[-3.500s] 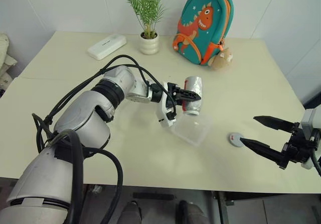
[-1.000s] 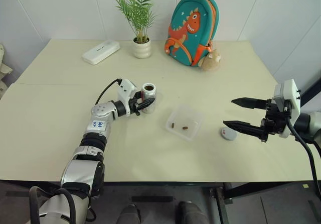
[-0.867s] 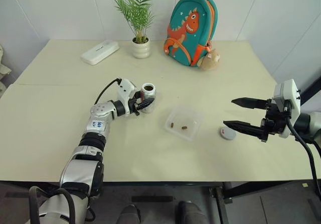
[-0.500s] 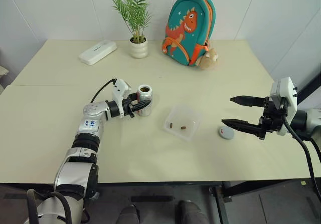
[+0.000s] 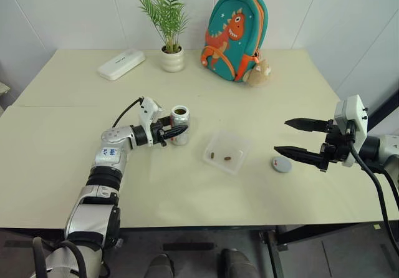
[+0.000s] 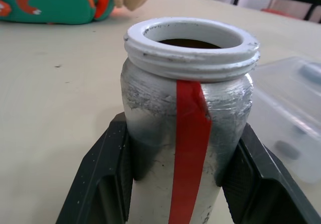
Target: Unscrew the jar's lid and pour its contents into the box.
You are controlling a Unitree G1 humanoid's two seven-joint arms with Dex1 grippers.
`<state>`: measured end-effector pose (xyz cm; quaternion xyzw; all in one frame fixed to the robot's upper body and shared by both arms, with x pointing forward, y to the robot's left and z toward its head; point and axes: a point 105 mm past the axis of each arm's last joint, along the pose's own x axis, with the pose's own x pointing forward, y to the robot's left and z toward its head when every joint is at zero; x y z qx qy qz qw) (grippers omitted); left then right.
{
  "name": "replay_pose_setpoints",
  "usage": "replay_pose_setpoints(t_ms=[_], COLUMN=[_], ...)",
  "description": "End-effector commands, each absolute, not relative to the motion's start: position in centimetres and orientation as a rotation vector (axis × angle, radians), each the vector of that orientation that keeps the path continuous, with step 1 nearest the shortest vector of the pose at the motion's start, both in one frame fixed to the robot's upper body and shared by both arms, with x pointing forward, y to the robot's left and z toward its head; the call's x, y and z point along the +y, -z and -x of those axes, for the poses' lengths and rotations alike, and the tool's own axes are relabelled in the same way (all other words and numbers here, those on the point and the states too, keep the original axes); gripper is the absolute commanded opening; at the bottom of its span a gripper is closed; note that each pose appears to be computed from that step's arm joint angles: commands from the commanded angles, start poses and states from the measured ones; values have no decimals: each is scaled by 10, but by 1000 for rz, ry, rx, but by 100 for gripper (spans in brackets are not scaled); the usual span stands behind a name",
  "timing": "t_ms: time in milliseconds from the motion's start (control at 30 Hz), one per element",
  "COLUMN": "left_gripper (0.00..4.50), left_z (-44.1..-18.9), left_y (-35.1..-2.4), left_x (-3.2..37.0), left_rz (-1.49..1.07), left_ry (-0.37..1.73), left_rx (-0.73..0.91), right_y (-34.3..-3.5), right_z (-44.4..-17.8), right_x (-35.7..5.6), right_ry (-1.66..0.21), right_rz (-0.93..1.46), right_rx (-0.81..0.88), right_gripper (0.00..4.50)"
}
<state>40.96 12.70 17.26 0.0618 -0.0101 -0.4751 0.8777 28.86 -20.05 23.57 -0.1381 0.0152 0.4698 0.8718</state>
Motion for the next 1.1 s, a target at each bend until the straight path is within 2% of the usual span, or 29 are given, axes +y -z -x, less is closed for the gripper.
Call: replay_pose_setpoints(t_ms=[33, 433, 567, 867, 1067, 1100], left_gripper=[227, 227, 227, 227, 227, 248], left_z=[-407, -389, -398, -410, -414, -413], left_y=[-194, -191, -190, -194, -176, -173], left_x=[133, 138, 155, 170, 179, 182], left_rz=[-163, -147, -211, -212, -91, -102], left_ry=[975, 1023, 889, 634, 470, 446], left_rx=[-110, -155, -214, -226, -140, -129], right_y=[-244, -242, -241, -242, -241, -241], right_z=[-285, -286, -287, -287, -289, -290], right_x=[-198, -196, -196, -196, -194, -195], right_ry=[-985, -983, -984, -986, -991, -990], right_rz=[320, 310, 309, 310, 309, 309], right_rx=[-7, -3, 0, 0, -1, -1], right_gripper=[450, 450, 450, 450, 450, 450])
